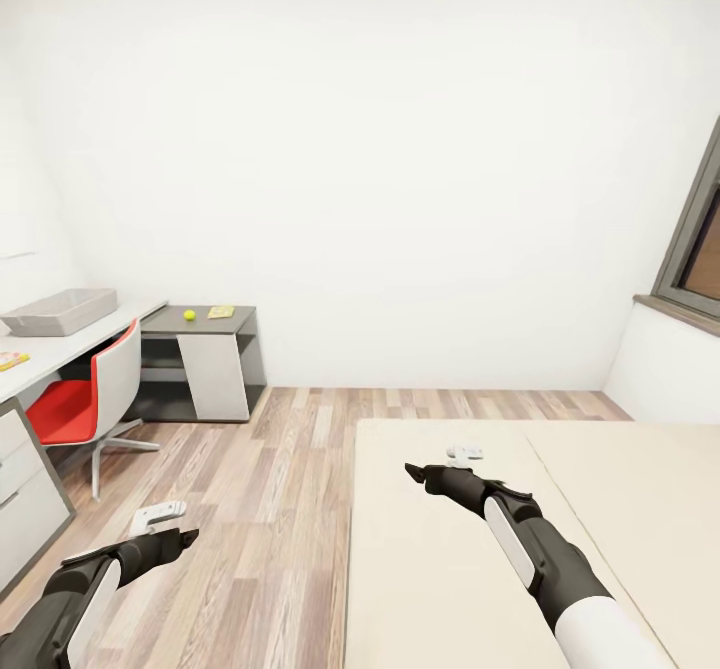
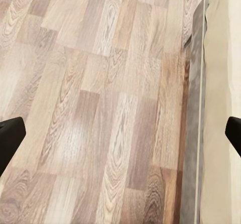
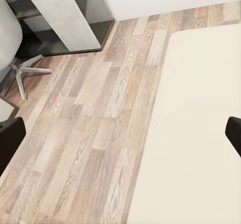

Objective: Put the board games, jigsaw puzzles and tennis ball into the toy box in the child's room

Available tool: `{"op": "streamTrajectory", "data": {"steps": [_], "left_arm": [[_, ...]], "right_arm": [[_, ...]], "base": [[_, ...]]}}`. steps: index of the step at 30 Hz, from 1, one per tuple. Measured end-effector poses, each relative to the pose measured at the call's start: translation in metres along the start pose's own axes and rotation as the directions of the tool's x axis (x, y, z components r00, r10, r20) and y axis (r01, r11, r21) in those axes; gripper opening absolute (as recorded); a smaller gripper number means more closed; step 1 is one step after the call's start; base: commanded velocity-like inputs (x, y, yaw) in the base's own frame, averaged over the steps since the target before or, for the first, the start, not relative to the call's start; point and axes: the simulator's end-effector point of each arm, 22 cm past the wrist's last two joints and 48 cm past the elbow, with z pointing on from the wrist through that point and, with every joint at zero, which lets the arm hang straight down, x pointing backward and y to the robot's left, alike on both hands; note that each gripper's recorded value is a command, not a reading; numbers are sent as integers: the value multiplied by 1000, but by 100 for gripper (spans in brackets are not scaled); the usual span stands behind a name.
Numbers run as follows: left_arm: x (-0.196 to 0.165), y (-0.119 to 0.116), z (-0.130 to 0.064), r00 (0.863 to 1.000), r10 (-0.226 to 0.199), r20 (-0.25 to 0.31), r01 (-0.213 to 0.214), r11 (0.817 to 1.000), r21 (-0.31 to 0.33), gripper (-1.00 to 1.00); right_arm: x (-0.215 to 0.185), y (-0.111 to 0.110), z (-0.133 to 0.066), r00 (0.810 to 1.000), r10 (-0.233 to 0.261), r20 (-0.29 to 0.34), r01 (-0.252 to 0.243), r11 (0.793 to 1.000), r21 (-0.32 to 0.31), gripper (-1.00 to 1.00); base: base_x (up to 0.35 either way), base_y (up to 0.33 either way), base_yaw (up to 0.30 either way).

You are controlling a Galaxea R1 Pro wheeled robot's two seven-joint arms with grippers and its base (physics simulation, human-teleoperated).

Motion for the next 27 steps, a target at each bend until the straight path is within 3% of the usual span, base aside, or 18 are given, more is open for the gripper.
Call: {"op": "streamTrajectory", "data": {"steps": [27], "left_arm": [[-11, -2, -7, 1000, 0, 25, 0, 1000, 5, 100]], "right_arm": [[-12, 6, -7, 1000, -9, 23, 9, 1000, -5, 100]], "base": [[0, 0, 0]]}}
